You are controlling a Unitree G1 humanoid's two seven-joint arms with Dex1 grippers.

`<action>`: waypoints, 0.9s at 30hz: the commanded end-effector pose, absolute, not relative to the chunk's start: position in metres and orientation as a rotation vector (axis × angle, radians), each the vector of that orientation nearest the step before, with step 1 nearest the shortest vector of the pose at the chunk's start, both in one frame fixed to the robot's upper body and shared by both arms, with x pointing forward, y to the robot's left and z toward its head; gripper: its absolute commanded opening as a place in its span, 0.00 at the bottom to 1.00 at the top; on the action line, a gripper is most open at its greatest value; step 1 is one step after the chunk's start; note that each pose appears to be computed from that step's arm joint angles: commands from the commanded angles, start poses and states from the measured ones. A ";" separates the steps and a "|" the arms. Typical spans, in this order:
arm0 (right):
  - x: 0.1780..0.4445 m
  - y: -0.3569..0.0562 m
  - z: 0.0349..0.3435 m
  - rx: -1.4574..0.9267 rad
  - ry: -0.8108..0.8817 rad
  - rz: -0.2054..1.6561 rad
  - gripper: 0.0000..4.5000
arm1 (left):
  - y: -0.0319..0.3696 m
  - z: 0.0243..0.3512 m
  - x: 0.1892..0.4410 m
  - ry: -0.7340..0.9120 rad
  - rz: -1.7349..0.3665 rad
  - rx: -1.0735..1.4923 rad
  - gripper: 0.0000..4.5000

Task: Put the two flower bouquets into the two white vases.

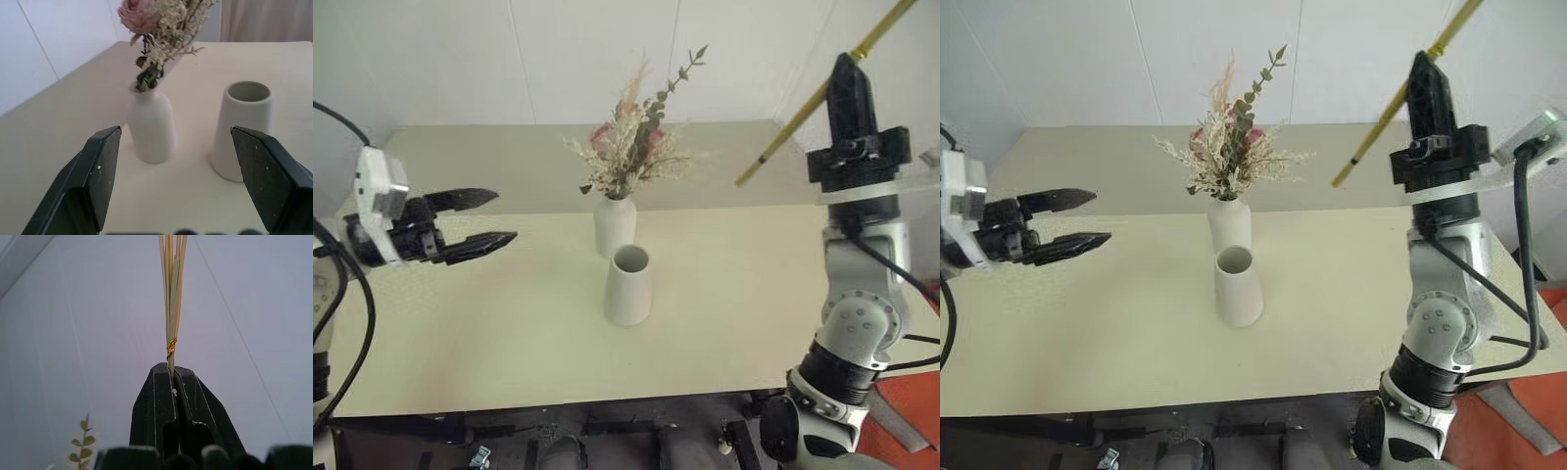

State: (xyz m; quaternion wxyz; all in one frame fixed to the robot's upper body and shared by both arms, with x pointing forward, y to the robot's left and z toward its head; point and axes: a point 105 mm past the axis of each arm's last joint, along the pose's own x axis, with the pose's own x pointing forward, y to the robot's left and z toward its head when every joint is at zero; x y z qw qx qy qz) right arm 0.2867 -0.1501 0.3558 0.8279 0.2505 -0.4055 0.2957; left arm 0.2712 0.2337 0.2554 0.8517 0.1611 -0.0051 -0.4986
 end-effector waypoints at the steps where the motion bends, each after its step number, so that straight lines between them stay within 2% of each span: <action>1: 0.267 -0.116 0.363 0.539 -0.866 0.812 0.01 | 0.242 0.266 0.253 0.013 -1.075 0.402 0.86; 6: 0.265 -0.084 0.338 0.537 -0.768 0.936 0.01 | 0.257 0.264 0.236 0.090 -1.067 0.452 0.86; 11: 0.262 -0.073 0.319 0.535 -0.734 0.991 0.01 | 0.261 0.267 0.225 0.114 -1.065 0.475 0.86; 21: 0.283 -0.068 0.293 0.438 -0.795 0.871 0.01 | 0.255 0.267 0.219 0.112 -1.067 0.486 0.86; 27: 0.284 -0.062 0.280 0.391 -0.789 0.876 0.01 | 0.256 0.269 0.219 0.105 -1.059 0.494 0.86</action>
